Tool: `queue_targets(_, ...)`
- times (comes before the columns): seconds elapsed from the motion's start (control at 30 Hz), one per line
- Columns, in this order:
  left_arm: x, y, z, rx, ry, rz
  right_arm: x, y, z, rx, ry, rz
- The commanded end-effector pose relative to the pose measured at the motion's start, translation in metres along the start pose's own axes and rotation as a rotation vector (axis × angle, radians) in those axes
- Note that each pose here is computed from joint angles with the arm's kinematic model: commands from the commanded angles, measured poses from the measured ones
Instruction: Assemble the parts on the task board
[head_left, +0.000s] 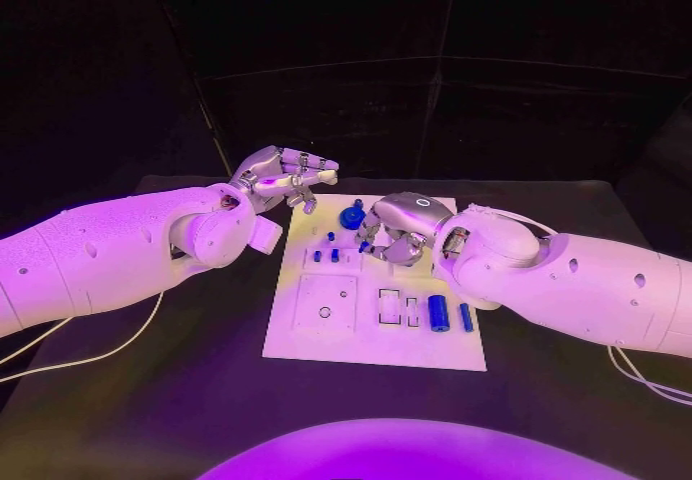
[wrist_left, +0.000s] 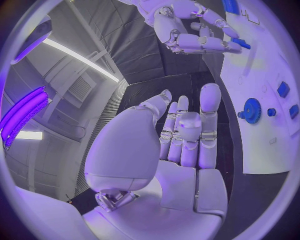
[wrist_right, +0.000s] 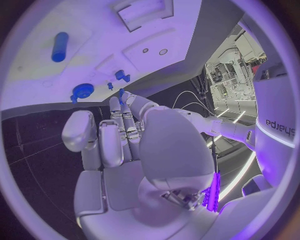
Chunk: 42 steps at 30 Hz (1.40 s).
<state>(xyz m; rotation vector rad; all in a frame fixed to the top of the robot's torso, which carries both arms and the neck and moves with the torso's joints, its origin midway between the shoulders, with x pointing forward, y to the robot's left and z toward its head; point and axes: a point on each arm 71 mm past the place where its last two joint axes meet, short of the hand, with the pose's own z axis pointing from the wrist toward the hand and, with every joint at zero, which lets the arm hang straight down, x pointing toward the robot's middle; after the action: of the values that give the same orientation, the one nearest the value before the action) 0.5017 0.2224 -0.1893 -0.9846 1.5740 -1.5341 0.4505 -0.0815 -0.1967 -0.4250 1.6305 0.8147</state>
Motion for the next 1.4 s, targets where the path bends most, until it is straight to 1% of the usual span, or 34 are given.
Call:
queue_targets(0.03,0.0019,-0.0017,0.0016,0.014,0.008,-0.008,0.012,0.005,0.003,-0.030,0.055,0.004)
queue_targets(0.1,0.0027,-0.0016,0.0023,0.014,0.008,-0.007,0.020,0.009,0.004,-0.039,0.074,0.009)
queue_targets(0.4,0.0049,-0.0013,0.0046,0.014,0.011,-0.007,0.037,0.017,0.009,-0.053,0.107,0.007)
queue_targets(0.87,0.0065,-0.0009,0.0061,0.013,0.016,-0.009,0.053,0.027,0.012,-0.074,0.128,0.001)
queue_targets(1.0,0.0059,-0.0009,0.0060,0.012,0.015,-0.008,0.061,0.028,0.009,-0.077,0.148,-0.006)
queue_targets(1.17,0.0060,-0.0008,0.0061,0.012,0.016,-0.009,0.066,0.027,0.009,-0.077,0.160,-0.015)
queue_targets(1.4,0.0062,-0.0008,0.0064,0.012,0.016,-0.009,0.068,0.026,0.010,-0.074,0.168,-0.024)
